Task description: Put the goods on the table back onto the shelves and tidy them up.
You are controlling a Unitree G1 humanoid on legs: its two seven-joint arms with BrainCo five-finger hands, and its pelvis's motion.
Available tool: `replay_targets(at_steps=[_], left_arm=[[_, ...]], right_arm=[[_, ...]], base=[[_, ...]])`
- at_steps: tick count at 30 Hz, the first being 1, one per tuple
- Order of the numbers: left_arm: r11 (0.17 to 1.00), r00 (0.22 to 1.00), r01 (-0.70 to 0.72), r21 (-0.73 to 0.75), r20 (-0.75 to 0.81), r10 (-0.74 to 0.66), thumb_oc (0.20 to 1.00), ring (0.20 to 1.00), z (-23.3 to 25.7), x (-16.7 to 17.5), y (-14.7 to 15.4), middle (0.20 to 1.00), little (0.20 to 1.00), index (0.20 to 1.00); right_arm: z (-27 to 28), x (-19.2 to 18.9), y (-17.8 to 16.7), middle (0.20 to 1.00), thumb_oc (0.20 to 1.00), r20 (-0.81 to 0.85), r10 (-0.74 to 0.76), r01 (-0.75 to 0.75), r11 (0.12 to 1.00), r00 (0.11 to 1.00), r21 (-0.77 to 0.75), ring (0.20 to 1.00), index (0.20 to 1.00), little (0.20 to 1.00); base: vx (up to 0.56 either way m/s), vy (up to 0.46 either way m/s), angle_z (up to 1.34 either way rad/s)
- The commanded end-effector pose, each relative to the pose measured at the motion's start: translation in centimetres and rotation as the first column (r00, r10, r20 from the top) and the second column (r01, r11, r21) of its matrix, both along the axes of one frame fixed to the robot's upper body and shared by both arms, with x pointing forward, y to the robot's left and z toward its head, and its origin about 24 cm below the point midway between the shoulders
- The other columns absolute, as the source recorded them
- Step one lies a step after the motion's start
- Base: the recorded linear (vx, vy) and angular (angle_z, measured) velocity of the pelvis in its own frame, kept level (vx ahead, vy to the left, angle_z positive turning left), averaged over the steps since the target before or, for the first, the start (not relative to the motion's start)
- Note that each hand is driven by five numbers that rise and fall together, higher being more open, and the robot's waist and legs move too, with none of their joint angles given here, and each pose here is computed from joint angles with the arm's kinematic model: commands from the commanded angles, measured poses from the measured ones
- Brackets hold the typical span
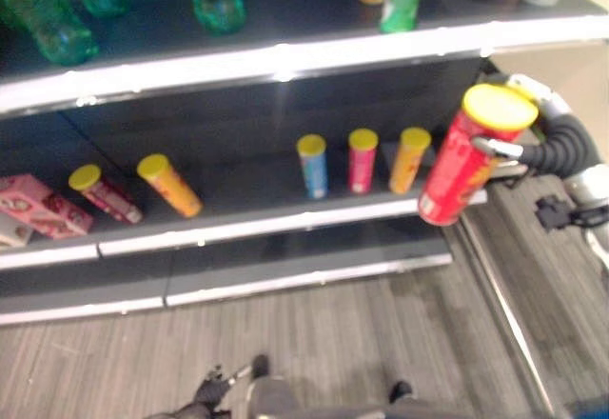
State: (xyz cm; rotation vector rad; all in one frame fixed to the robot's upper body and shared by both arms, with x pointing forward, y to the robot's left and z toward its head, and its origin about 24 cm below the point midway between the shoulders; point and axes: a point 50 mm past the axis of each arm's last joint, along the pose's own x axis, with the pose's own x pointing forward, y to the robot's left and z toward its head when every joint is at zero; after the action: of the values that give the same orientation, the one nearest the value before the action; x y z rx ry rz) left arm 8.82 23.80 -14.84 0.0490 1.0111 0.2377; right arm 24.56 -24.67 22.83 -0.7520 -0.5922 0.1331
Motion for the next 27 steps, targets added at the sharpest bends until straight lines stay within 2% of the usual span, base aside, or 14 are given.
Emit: replay_targets(at_steps=[1, 3, 6, 12, 20, 27], left_arm=[[0.994, 0.997, 0.02, 0.109, 0.076, -0.028, 1.0, 1.0, 1.7, 1.9, 3.2, 1.0, 1.0, 1.0], [0.987, 0.992, 0.091, 0.13, 0.07, -0.101, 1.0, 1.0, 1.9, 2.6, 3.1, 1.0, 1.0, 1.0], [0.978, 0.989, 0.115, 0.176, 0.07, -0.129, 1.0, 1.0, 2.4, 3.0, 3.9, 1.0, 1.0, 1.0], [0.976, 0.996, 0.055, 0.213, 0.055, -0.068, 1.0, 1.0, 2.7, 2.3, 5.6, 1.0, 1.0, 1.0], [0.982, 0.996, 0.026, 0.189, 0.079, -0.042, 1.0, 1.0, 2.7, 2.6, 5.3, 1.0, 1.0, 1.0], [0.988, 0.998, 0.034, 0.15, 0.045, -0.042, 1.0, 1.0, 1.8, 1.6, 4.0, 1.0, 1.0, 1.0]], right_arm=[[1.6, -1.1, 1.5, 0.2, 0.2, 0.103, 0.089, -0.09, 0.996, 0.991, 0.005, 0.2, 0.2, 0.2], [1.2, -1.3, 1.1, 0.2, 0.2, 0.091, 0.059, -0.061, 0.998, 0.994, 0.01, 0.2, 0.2, 0.2], [0.4, -1.1, 1.2, 0.2, 0.2, 0.071, 0.046, -0.048, 0.998, 0.996, 0.035, 0.2, 0.2, 0.2], [-0.3, -0.8, 2.1, 0.2, 0.2, 0.057, 0.055, -0.055, 0.998, 0.997, 0.008, 0.2, 0.2, 0.2], [-0.5, -0.4, 2.6, 0.2, 0.2, 0.031, 0.094, -0.094, 0.996, 0.995, 0.0, 0.2, 0.2, 0.2], [-3.6, -0.3, 3.9, 0.2, 0.2, -0.112, 0.139, -0.147, 0.987, 0.984, -0.065, 0.2, 0.2, 0.2]], base=[[0.15, 0.478, 0.17], [0.09, 0.491, 0.36], [-0.01, 0.418, 0.41], [-0.09, 0.375, -0.18], [-0.01, 0.035, 0.06], [0.07, -0.072, 0.1]])
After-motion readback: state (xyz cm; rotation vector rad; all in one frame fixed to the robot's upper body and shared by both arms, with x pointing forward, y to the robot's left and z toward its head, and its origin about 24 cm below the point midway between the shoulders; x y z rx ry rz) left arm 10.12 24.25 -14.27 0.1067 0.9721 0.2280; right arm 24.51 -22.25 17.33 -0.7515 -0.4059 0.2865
